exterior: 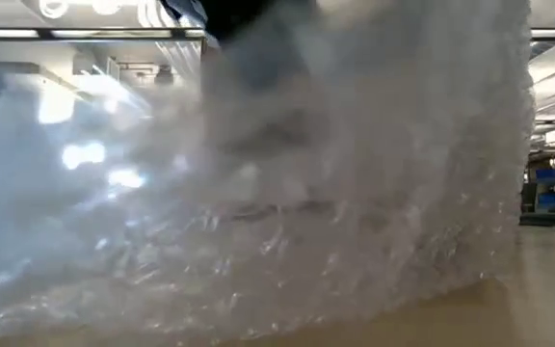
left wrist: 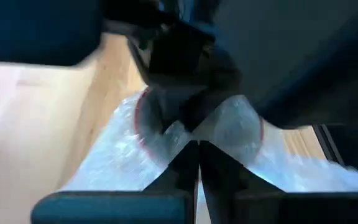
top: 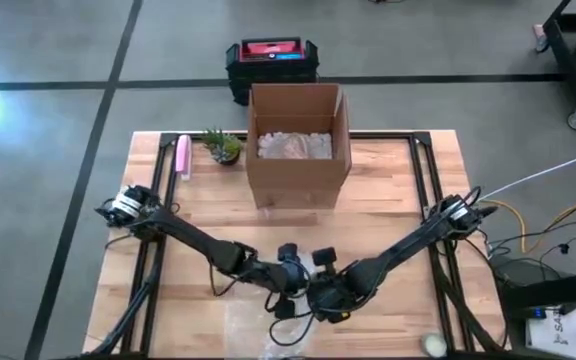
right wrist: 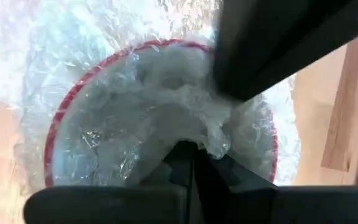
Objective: Wrap mug
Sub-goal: Wrap the gray mug with the bubble wrap
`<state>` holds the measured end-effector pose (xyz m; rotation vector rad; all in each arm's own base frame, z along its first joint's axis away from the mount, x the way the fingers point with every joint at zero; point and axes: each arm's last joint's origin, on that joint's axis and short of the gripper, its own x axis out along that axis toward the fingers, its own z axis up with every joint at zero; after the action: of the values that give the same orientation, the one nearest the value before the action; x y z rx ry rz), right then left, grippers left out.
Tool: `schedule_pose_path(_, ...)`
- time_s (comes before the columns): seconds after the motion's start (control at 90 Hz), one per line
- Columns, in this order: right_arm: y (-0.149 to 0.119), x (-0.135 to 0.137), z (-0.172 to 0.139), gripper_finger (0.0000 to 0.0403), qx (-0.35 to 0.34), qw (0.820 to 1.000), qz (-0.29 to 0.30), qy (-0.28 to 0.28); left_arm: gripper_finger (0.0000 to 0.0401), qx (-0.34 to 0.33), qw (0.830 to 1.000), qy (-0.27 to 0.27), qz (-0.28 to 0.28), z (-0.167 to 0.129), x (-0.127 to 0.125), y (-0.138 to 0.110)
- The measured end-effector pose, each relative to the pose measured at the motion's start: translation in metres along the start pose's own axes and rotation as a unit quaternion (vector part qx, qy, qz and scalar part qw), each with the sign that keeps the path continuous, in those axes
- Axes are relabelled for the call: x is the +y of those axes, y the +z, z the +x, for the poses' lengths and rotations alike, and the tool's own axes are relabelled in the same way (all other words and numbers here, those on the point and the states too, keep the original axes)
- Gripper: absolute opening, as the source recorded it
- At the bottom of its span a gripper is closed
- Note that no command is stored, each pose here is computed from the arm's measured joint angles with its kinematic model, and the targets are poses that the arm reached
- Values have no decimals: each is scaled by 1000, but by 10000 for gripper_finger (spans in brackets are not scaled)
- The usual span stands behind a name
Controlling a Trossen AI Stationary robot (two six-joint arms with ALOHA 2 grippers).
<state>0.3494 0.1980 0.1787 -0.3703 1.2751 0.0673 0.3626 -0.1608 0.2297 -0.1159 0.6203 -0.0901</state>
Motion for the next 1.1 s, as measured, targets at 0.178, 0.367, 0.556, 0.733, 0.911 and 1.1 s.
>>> schedule_pose_path(0.178,0,0,0,0,0,1000,-6,0,0,98,992,17,-74,-43,-10,0)
schedule_pose_path(0.367,0,0,0,0,0,1000,-22,0,0,210,966,33,-144,-69,-24,-28)
schedule_pose_path(0.556,0,-1,0,0,-1,1000,-23,0,19,271,938,70,-204,-76,-28,-48)
schedule_pose_path(0.733,0,0,0,0,-1,1000,-25,1,86,307,915,106,-239,-76,-22,-68)
schedule_pose_path(0.911,0,0,0,0,-1,1000,-26,1,164,350,886,143,-269,-75,-16,-102)
schedule_pose_path(1.1,1,0,0,0,-3,1000,-26,1,211,342,882,104,-308,-62,-13,-134)
